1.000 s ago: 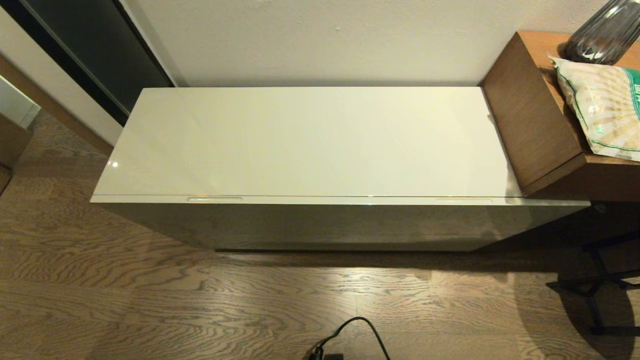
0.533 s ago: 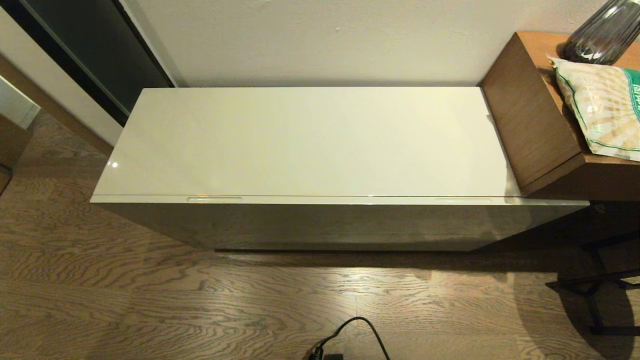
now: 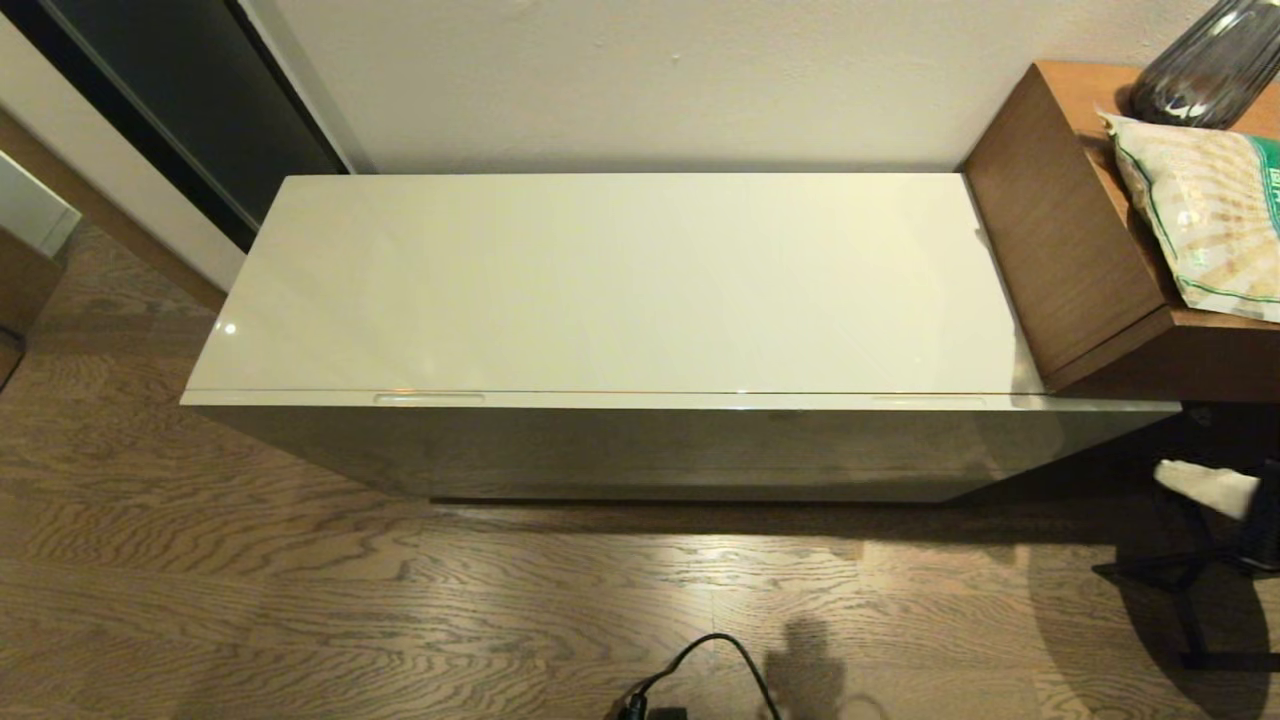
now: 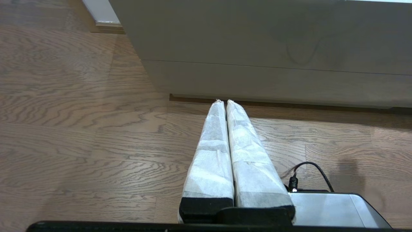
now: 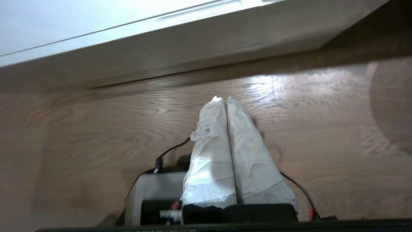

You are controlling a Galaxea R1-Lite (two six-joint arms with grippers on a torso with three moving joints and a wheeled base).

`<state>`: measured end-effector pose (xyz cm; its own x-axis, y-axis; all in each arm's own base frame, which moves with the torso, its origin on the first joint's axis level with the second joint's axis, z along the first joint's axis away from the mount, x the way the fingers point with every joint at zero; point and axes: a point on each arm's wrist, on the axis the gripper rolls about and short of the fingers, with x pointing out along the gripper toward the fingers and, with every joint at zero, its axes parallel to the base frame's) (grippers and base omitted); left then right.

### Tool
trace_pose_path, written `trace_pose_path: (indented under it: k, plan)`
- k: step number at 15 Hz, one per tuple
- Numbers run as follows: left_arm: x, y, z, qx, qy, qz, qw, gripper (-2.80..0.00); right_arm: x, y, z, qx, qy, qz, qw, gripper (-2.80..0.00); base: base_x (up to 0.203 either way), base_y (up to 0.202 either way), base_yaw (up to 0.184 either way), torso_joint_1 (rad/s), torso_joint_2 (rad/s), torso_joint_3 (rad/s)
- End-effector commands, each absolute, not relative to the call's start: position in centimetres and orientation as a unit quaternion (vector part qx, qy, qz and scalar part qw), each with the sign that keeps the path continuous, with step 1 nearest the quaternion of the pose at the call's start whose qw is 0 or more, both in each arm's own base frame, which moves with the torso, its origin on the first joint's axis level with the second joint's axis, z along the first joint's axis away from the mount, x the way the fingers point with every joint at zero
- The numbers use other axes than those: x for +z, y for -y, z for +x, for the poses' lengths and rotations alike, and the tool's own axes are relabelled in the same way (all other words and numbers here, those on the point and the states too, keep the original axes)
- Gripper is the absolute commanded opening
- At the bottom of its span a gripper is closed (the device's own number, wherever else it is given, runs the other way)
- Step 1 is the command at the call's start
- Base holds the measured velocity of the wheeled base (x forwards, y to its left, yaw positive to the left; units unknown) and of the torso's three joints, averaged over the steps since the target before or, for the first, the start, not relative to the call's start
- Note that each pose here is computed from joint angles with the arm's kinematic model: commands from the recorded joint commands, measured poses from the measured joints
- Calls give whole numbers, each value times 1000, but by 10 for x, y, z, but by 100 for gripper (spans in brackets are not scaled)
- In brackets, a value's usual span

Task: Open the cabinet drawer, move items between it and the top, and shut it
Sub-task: Open the drawer

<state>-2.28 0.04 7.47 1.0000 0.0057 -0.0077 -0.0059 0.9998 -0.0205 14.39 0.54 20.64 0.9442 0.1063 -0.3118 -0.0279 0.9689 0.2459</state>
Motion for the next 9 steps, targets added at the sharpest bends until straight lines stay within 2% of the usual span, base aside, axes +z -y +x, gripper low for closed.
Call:
trace_pose_path:
  k: [1, 4, 7, 9]
  plan:
    - [75, 0, -23, 3, -3, -11, 1000, -280, 151, -20, 233, 15, -214, 113, 970, -280, 0, 0, 0, 0, 0, 0]
    - [75, 0, -23, 3, -3, -11, 1000, -280, 130, -44, 284, 12, -171, 110, 979, -280, 0, 0, 0, 0, 0, 0]
    - [75, 0, -23, 3, -3, -11, 1000, -280, 150, -63, 334, 3, -93, 120, 988, -280, 0, 0, 0, 0, 0, 0]
    - [75, 0, -23, 3, -2, -11, 1000, -280, 158, -70, 344, 0, -72, 124, 990, -280, 0, 0, 0, 0, 0, 0]
